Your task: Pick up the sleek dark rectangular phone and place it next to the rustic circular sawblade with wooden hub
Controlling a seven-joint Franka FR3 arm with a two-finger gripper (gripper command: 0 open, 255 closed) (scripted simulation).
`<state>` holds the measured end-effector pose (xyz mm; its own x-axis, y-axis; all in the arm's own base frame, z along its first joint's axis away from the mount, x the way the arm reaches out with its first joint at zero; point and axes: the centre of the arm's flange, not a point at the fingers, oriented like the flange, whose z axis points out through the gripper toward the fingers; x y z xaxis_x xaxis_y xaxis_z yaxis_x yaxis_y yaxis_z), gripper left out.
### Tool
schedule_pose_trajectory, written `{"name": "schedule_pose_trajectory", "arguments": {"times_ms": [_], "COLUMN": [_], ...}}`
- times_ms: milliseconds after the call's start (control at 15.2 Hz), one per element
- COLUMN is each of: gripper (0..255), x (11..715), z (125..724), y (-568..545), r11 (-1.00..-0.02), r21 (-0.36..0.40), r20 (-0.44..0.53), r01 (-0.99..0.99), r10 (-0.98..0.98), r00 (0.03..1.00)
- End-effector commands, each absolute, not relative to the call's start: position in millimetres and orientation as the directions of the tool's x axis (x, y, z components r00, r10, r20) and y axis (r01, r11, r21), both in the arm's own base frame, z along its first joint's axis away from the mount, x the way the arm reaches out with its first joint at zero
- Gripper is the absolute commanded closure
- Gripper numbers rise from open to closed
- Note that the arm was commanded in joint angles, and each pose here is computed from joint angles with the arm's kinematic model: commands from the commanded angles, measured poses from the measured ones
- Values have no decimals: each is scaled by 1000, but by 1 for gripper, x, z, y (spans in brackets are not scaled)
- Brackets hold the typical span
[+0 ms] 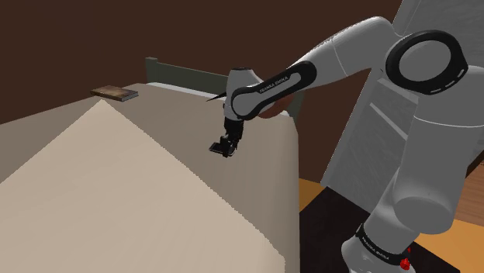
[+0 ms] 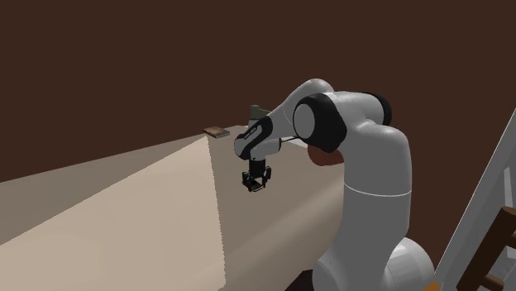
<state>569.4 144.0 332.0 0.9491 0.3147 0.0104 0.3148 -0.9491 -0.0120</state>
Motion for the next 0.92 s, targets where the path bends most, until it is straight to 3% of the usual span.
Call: {"name": "schedule_pose_trajectory", "arguments": {"times_ms": [0,858], "gripper": [255,255], "x": [570,570], "z": [332,401], "y": [144,144], "r11": [-949,-949], "r21": [-12,-12], "r20": [11,11], "r01": [315,315], "r10": [315,315], "r00": [949,949]}}
